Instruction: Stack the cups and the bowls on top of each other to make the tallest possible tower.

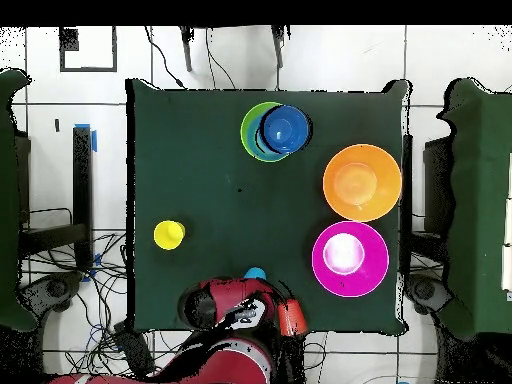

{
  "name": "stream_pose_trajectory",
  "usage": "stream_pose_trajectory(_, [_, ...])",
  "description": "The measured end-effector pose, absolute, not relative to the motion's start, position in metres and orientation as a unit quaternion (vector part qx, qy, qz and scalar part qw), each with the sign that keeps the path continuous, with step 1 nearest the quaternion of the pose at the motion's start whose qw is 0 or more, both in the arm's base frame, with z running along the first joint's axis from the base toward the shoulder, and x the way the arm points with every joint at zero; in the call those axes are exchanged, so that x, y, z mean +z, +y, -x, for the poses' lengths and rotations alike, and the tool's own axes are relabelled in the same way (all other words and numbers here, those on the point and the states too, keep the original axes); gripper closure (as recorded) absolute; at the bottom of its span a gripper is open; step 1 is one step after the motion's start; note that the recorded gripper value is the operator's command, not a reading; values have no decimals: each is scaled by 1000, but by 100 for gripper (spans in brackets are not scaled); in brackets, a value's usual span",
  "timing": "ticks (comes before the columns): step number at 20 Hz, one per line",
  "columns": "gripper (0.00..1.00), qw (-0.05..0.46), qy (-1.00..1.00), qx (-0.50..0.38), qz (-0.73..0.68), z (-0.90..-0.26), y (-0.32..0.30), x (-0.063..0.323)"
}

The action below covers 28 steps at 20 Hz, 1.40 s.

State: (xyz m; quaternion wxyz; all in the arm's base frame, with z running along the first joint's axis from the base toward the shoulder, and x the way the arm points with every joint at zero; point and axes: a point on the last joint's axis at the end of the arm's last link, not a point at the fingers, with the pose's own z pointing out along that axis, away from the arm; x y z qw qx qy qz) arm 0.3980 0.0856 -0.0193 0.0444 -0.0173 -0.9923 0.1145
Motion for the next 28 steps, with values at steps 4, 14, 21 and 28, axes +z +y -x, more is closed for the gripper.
stream_pose_trajectory(4, [100, 44, -992, 114, 17, -398, 86, -19])
stream_pose_trajectory(14, [100, 45, -992, 113, 22, -401, 85, -17])
stream_pose_trajectory(21, [100, 22, -993, 113, 32, -428, 86, 17])
stream_pose_trajectory(28, [100, 10, -992, 116, 47, -463, 85, 47])
